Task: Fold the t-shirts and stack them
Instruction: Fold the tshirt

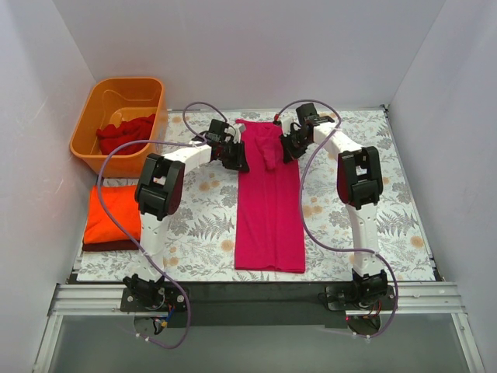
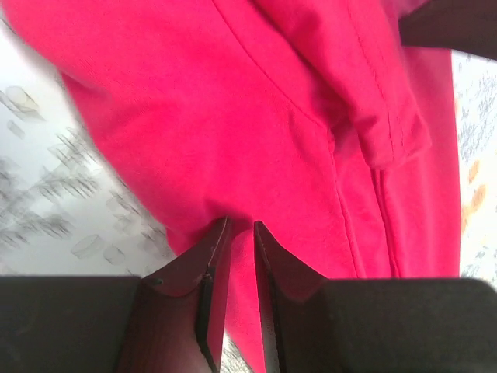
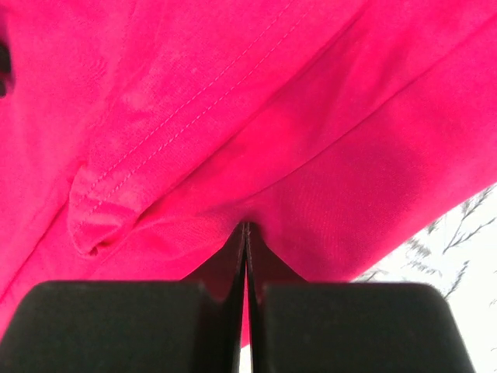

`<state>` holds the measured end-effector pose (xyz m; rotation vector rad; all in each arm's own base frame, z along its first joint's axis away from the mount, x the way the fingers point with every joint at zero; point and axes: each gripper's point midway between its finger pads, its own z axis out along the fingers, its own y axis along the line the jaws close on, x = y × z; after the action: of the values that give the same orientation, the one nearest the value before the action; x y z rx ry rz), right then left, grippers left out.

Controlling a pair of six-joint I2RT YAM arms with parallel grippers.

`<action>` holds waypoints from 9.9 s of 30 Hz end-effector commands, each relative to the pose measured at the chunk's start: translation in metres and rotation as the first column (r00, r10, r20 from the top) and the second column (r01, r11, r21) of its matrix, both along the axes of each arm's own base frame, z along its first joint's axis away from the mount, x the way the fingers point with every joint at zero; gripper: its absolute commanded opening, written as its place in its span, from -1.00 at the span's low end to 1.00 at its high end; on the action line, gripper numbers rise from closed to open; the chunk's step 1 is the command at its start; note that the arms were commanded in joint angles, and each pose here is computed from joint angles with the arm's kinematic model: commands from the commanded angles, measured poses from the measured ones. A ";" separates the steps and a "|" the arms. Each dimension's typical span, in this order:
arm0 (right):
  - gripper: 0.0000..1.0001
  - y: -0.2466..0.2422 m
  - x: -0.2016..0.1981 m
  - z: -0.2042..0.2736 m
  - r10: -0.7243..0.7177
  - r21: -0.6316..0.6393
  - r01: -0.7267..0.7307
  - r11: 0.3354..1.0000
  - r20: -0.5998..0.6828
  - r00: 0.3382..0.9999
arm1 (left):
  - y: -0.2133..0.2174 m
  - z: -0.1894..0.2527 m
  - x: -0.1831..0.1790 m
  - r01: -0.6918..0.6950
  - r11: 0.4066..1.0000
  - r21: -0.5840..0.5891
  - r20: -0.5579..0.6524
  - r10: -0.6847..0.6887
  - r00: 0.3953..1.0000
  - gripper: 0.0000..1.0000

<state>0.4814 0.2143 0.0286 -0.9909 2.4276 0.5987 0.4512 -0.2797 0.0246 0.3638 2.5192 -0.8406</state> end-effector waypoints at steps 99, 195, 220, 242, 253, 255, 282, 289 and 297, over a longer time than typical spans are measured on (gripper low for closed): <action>0.03 0.012 -0.334 0.037 0.714 -0.094 -0.754 0.650 0.417 0.563 | 0.014 0.007 -0.275 0.725 0.527 0.442 0.550 -0.799 0.245 -0.30; -0.97 0.016 -0.093 0.069 0.693 -0.229 -0.684 0.693 0.474 0.543 | 0.011 0.068 -0.033 0.488 0.761 0.427 0.632 -0.638 0.441 -1.00; -0.35 0.012 -0.036 0.076 0.642 -0.260 -0.606 0.751 0.502 0.580 | 0.027 0.055 0.015 0.385 0.791 0.475 0.619 -0.612 0.493 -0.83; -0.28 0.009 -0.194 0.066 0.716 -0.159 -0.714 0.682 0.345 0.607 | 0.021 0.070 -0.143 0.616 0.727 0.303 0.537 -0.664 0.520 -0.27; -0.16 -0.009 -0.209 0.003 0.760 -0.219 -0.729 0.649 0.236 0.606 | 0.022 0.022 -0.165 0.660 0.651 0.376 0.453 -0.750 0.482 -0.19; -0.15 -0.012 -0.211 -0.005 0.764 -0.228 -0.730 0.644 0.222 0.605 | 0.025 0.016 -0.165 0.657 0.646 0.389 0.440 -0.757 0.483 -0.18; -0.09 -0.008 -0.188 0.013 0.754 -0.248 -0.713 0.655 0.277 0.596 | 0.043 -0.018 -0.176 0.675 0.598 0.432 0.352 -0.801 0.484 -0.52; -0.08 -0.016 -0.200 -0.015 0.777 -0.242 -0.739 0.629 0.219 0.590 | 0.045 -0.022 -0.176 0.669 0.603 0.435 0.338 -0.798 0.499 -0.38; 0.01 -0.024 -0.202 -0.015 0.770 -0.277 -0.719 0.638 0.219 0.599 | 0.046 -0.024 -0.178 0.674 0.601 0.429 0.331 -0.799 0.502 -0.62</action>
<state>0.2858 0.2002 0.0231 -2.0155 1.6735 0.4712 0.2842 -0.2453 0.0200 1.6097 1.8123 -0.5796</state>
